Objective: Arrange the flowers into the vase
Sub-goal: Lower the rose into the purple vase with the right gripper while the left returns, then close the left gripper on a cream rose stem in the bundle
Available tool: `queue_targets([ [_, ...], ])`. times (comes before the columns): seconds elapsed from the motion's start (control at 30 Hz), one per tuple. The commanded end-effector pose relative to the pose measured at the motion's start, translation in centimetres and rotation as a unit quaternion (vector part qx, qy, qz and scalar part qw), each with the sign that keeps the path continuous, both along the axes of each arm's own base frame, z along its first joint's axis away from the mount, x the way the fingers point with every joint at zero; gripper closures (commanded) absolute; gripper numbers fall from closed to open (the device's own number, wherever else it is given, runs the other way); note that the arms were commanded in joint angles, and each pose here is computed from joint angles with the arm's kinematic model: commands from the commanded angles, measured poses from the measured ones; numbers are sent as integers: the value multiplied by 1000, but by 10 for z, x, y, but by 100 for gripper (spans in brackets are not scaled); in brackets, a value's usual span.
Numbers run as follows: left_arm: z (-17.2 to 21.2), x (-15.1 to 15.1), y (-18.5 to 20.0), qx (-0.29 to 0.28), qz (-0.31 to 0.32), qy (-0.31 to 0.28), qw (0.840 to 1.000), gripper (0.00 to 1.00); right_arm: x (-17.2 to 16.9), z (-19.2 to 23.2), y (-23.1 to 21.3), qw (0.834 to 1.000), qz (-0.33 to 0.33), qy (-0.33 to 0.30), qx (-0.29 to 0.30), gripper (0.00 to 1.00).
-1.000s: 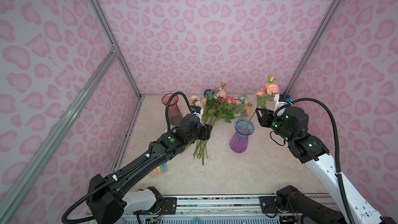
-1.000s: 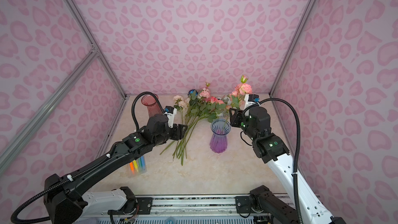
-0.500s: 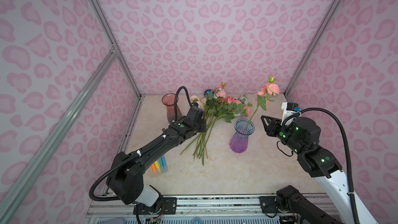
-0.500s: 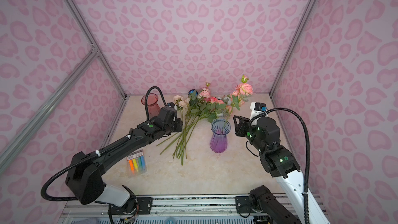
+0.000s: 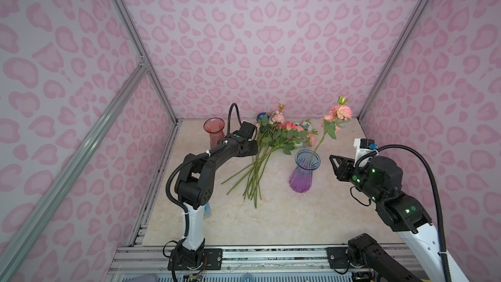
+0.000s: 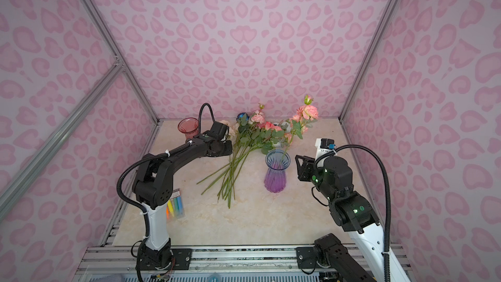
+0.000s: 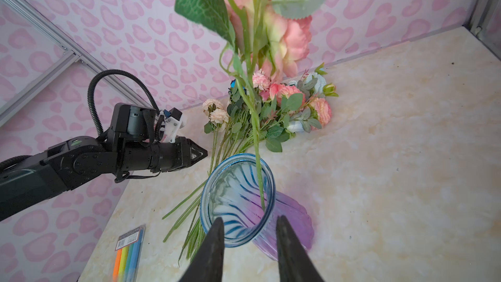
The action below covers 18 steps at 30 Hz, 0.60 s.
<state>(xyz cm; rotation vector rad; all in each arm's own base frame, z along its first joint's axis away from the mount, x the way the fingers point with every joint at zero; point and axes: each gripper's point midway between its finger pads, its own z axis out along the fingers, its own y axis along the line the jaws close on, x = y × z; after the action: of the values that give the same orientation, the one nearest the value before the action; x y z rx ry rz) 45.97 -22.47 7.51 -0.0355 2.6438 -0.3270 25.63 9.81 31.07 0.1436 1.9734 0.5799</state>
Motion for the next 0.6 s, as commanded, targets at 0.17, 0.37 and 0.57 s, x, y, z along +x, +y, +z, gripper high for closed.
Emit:
queue_targets([
  [0.17,-40,-3,15,53,12,44,998,77,7,14,-1,999,2,-25,-23,62],
  [0.37,-45,-3,8,34,2,48,998,87,10,14,4,999,11,-21,-21,63],
  [0.57,-18,-2,7,32,-20,22,999,94,8,13,3,1000,9,-21,-18,63],
])
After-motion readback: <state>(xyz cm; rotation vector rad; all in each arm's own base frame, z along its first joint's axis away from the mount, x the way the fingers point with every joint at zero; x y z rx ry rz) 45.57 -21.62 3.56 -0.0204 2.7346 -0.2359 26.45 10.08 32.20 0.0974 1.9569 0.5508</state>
